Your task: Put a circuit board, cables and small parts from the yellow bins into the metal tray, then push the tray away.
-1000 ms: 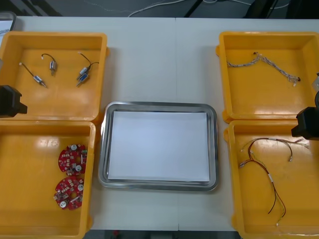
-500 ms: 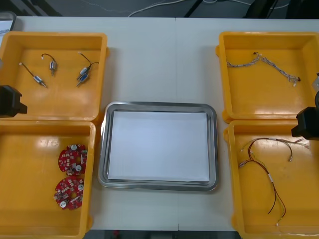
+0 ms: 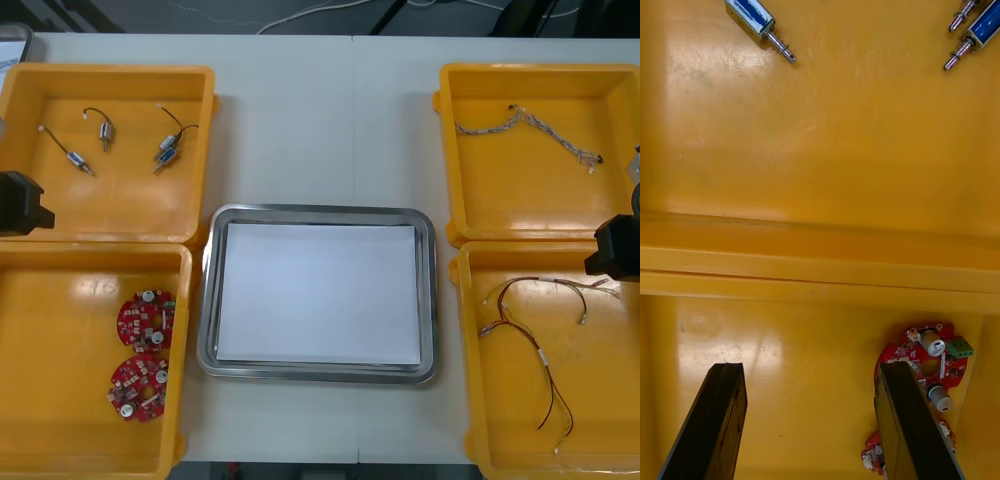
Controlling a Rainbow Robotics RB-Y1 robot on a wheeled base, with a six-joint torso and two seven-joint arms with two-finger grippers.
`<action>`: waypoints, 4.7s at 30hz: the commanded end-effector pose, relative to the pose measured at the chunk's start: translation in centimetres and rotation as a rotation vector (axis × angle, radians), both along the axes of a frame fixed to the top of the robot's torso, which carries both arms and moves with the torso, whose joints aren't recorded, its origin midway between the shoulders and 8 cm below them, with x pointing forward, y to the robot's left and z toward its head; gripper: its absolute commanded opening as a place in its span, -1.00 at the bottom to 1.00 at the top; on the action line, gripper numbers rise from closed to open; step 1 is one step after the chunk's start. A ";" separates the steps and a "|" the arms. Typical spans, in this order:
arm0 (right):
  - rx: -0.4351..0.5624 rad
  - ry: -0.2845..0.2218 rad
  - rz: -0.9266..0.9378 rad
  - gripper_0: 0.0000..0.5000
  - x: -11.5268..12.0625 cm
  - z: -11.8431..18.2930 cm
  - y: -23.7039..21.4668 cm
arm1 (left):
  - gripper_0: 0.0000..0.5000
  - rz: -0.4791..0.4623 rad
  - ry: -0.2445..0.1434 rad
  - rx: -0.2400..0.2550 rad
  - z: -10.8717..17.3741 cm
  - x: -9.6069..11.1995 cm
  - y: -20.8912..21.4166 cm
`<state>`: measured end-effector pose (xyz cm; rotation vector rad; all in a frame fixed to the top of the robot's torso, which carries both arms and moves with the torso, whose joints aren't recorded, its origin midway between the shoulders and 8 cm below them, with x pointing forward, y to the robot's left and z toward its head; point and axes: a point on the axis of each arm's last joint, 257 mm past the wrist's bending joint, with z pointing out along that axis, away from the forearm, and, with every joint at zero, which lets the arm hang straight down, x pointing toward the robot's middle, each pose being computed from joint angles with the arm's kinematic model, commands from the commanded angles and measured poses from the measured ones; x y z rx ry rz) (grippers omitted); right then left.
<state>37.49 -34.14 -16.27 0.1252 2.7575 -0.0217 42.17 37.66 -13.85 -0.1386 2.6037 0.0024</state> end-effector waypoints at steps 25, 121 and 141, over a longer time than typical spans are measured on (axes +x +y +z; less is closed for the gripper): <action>-0.012 0.050 0.072 1.00 -1.3 -1.7 0.6 | 1.00 -0.072 0.013 0.030 -0.8 -1.0 0.1; -0.118 0.053 0.380 -0.80 -5.6 -19.4 2.3 | 1.00 -0.126 0.052 0.006 -21.8 -15.1 -9.9; -0.162 0.027 0.383 -1.00 -3.8 -13.7 1.8 | -0.95 -0.120 0.040 0.007 -21.1 -14.1 -9.6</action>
